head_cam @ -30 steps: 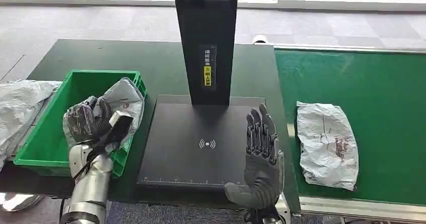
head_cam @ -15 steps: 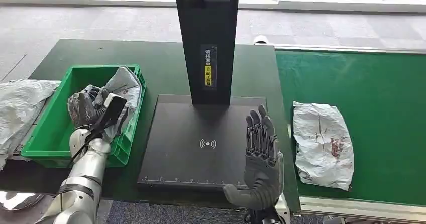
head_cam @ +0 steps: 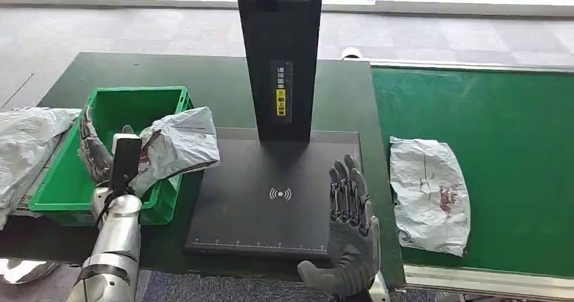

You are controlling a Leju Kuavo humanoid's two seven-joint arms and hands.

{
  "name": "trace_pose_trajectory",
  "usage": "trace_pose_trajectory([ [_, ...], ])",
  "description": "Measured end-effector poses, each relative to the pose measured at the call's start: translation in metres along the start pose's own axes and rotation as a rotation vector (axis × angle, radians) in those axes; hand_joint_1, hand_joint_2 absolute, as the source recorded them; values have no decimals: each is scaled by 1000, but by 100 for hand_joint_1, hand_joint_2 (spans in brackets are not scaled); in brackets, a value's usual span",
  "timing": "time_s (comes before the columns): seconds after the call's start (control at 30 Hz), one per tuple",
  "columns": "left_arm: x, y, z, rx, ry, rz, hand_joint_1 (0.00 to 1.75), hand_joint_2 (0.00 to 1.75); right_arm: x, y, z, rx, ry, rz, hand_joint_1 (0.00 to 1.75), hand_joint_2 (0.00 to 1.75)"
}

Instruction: Moved the parcel from conveyor to table for the left to box.

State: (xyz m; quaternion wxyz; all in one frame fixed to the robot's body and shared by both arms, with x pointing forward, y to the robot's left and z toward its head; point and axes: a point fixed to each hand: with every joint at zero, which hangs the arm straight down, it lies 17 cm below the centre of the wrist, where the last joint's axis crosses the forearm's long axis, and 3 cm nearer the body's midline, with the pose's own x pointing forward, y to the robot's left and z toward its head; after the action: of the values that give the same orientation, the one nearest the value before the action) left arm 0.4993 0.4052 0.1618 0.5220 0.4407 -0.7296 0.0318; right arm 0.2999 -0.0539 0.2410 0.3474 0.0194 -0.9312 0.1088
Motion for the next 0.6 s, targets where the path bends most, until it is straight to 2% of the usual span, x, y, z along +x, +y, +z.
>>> trace_pose_trajectory([
  [0.23,14,4,15,0,-39,-40,0,0,0,1,1,2,0,2,0,175],
  [0.6,25,5,19,4,-63,-20,0,0,1,2,3,11,-6,16,0,175],
])
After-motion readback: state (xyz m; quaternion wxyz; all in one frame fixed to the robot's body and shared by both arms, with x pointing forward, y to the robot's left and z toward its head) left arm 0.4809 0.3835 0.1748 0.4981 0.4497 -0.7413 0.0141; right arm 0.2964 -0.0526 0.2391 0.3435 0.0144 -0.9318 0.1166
